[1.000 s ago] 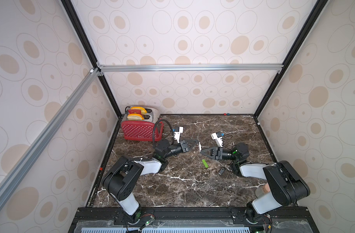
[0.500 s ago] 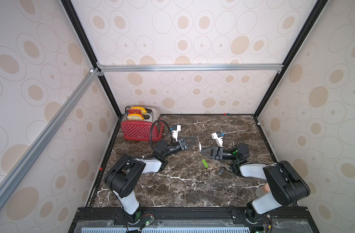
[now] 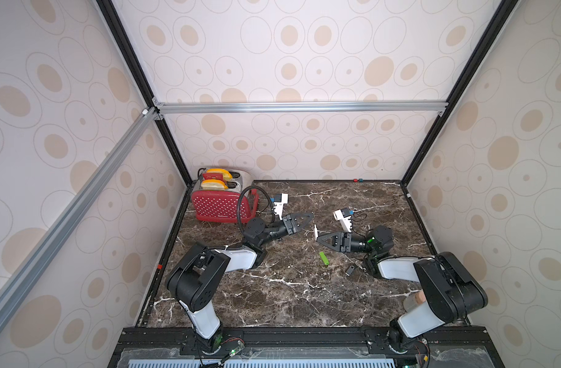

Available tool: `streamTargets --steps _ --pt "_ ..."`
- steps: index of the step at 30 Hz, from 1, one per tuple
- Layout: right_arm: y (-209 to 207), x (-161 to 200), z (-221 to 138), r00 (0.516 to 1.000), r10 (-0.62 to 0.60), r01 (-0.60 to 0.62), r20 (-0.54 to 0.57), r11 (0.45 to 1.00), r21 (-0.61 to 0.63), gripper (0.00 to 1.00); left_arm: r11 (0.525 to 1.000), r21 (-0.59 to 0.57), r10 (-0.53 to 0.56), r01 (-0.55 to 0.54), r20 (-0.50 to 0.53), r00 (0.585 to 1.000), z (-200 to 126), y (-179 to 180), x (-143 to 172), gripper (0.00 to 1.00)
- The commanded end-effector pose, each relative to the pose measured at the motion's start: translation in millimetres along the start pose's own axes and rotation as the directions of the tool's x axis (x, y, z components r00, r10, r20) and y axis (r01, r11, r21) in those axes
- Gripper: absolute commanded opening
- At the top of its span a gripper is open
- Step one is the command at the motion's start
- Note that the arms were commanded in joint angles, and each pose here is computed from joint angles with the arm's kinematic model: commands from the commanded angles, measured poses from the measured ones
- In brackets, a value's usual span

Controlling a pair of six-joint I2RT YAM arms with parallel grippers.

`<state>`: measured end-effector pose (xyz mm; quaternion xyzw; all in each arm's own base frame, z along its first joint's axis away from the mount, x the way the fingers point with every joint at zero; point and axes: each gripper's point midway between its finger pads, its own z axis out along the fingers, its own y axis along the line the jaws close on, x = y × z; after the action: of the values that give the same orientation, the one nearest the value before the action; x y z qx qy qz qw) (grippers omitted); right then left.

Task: Close the usb drive cover
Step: Close the cover of the USB drive.

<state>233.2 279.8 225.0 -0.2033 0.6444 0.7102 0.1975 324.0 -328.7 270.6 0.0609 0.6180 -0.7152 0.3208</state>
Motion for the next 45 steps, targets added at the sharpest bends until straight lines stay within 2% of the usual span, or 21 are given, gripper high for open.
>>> streamTargets --steps 1,6,24,45 --pt "7 -5 2 0.999 -0.034 0.034 -0.002 0.999 -0.019 0.0 0.999 0.021 0.05 -0.049 -0.046 0.998 6 -10 6 0.0" --pt "6 -3 1 1.0 -0.03 0.03 -0.007 0.999 -0.013 0.0 0.998 -0.021 0.061 -0.063 -0.071 0.996 6 -2 12 0.0" --pt "4 -1 1 1.0 -0.03 0.03 -0.008 1.0 -0.009 0.0 0.996 0.003 0.09 -0.09 -0.059 0.994 4 -19 9 0.0" --pt "7 -6 -1 0.999 -0.046 0.046 -0.002 0.999 -0.002 0.0 0.997 -0.006 0.081 -0.082 -0.082 0.993 0 -9 20 0.0"
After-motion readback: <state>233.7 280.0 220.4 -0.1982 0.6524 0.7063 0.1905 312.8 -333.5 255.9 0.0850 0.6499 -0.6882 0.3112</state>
